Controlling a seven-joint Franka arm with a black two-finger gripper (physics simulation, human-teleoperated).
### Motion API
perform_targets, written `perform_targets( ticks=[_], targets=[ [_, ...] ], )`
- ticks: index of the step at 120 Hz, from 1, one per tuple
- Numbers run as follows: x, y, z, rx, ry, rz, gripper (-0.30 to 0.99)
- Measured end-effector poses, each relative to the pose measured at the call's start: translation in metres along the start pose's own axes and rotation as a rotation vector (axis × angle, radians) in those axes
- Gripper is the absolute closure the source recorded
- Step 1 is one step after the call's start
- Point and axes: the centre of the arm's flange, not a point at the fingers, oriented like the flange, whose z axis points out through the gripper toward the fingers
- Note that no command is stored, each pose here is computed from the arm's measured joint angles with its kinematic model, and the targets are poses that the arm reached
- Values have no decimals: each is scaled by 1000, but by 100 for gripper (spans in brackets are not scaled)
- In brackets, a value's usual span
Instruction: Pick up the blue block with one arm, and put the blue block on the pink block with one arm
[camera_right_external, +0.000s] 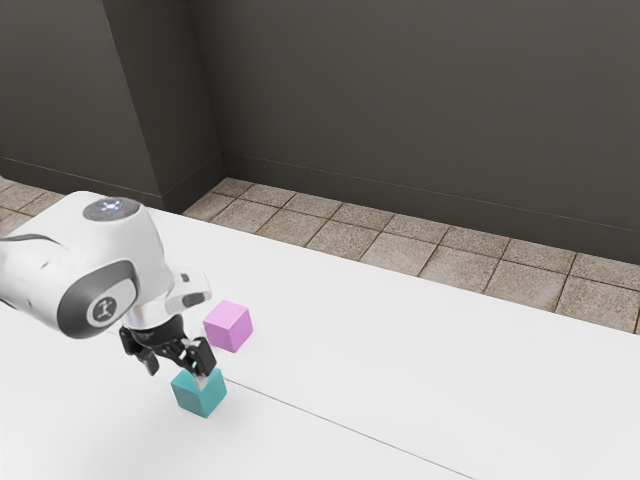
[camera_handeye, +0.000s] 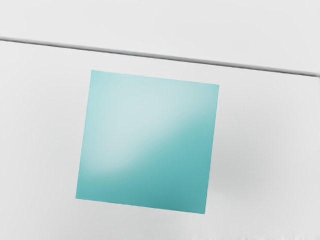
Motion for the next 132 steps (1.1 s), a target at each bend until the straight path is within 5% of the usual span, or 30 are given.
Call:
perform_targets(
  ticks=[62, 97, 132],
  targets=[
    [24, 0, 20, -36, 10, 136, 0],
    [17, -1, 26, -30, -59, 172, 0],
    [29, 3, 28, -21, -48, 210, 0]
  ],
)
